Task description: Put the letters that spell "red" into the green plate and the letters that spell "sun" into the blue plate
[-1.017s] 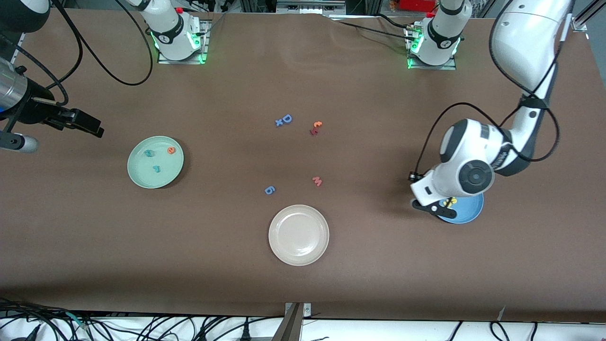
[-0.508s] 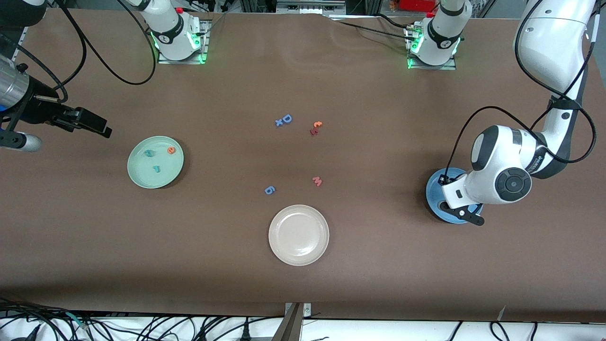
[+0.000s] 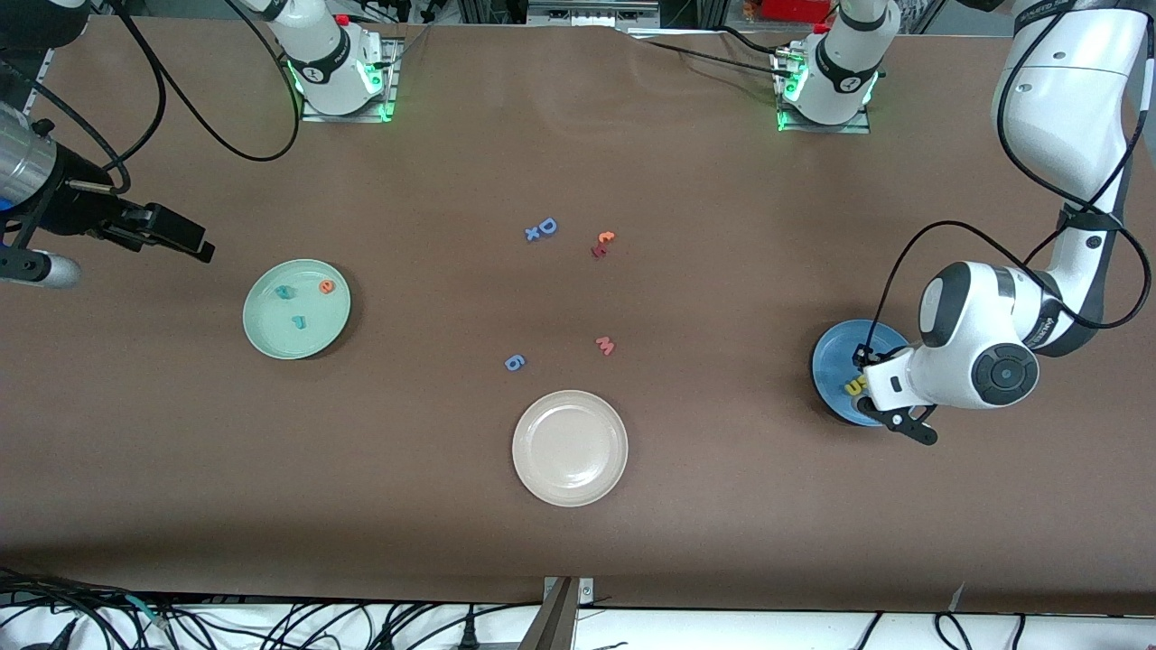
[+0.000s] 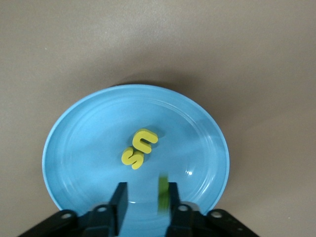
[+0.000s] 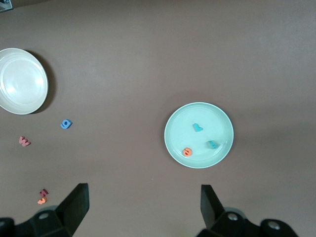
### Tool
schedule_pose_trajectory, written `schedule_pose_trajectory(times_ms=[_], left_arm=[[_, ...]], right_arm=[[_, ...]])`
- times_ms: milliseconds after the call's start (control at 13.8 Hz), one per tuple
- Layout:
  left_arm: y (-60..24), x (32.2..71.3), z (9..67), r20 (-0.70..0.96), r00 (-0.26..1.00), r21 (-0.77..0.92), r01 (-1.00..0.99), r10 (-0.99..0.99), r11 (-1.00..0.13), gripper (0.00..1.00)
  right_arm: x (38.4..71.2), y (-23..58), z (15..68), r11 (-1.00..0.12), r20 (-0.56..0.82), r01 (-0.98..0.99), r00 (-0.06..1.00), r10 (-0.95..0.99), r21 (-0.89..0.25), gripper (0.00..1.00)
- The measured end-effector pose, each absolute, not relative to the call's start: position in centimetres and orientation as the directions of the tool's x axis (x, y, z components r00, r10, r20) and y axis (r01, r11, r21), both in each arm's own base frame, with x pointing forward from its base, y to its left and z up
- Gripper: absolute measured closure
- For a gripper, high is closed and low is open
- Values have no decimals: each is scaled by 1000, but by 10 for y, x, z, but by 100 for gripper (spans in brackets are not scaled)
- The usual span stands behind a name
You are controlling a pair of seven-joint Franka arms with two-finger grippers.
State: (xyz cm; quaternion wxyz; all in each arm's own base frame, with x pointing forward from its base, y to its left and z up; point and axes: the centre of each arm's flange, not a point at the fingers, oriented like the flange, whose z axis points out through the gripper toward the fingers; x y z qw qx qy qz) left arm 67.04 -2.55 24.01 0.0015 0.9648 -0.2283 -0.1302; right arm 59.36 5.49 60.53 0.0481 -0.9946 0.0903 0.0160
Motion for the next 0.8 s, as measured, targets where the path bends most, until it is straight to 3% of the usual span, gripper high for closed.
schedule_pose_trajectory(times_ms=[363, 799], left_arm=[[-26, 687, 266, -201, 893, 33, -404, -402, -914, 2], [-30, 699, 320, -238, 940, 2, -249, -242, -969, 0]], right_arm=[[593, 55, 607, -979, -37, -181, 983, -178, -94, 0], [595, 52, 611, -978, -21, -186, 983, -185, -98, 0]])
